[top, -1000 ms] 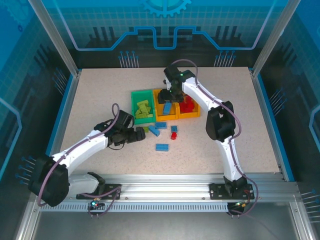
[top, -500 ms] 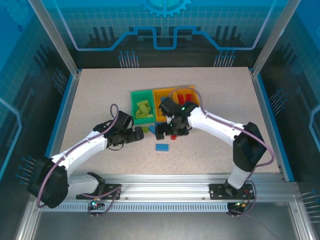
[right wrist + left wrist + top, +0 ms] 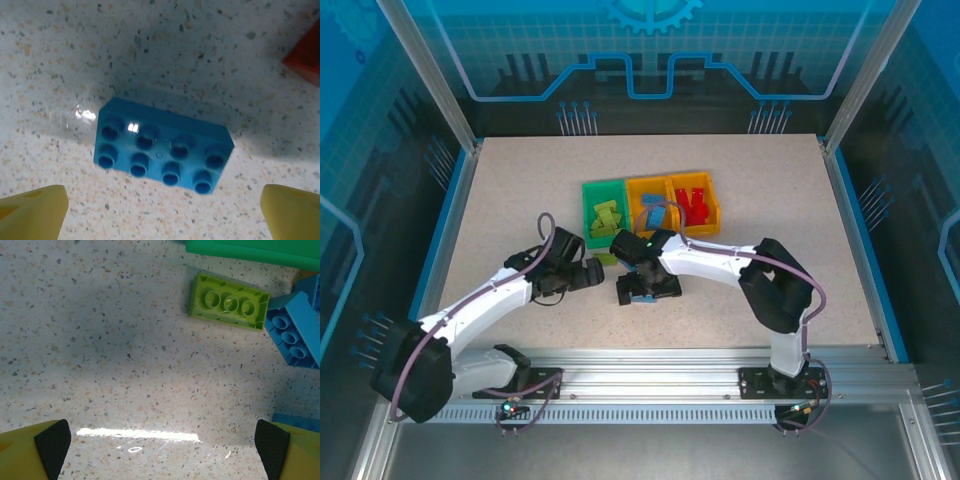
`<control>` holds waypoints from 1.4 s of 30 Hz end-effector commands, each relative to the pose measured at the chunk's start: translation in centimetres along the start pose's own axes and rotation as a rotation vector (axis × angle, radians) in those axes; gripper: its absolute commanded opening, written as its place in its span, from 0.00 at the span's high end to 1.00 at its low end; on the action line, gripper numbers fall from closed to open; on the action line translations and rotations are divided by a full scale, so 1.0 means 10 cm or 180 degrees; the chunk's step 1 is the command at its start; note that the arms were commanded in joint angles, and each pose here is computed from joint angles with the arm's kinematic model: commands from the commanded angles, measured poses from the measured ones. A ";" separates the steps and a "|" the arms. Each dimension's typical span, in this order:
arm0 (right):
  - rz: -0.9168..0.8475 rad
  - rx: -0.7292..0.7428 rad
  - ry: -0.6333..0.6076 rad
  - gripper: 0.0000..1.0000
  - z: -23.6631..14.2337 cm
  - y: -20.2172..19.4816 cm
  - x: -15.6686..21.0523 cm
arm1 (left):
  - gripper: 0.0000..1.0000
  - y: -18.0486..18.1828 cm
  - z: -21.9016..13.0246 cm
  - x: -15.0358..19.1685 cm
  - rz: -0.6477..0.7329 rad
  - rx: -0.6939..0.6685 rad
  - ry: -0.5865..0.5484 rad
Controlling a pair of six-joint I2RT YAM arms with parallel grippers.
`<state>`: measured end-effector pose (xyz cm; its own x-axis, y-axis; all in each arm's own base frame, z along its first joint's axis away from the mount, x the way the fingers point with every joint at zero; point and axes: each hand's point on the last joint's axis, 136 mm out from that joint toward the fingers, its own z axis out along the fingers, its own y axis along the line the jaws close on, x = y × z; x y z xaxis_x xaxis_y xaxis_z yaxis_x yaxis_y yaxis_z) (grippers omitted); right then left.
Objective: Sort the legos into containers by color
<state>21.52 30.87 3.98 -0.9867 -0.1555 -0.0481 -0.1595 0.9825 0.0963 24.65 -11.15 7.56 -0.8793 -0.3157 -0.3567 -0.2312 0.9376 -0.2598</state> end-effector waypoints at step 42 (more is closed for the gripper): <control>0.0192 -0.0411 -0.0752 0.46 -0.85 -0.49 -2.06 | 0.01 0.01 0.03 0.07 -0.0021 0.0034 0.0102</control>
<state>42.82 27.58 14.43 -0.9377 -0.0141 -0.3472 -0.0939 0.9723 0.2141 23.76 -10.20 6.60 -0.8840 -0.3286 -0.3326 -0.2569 0.9357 -0.2417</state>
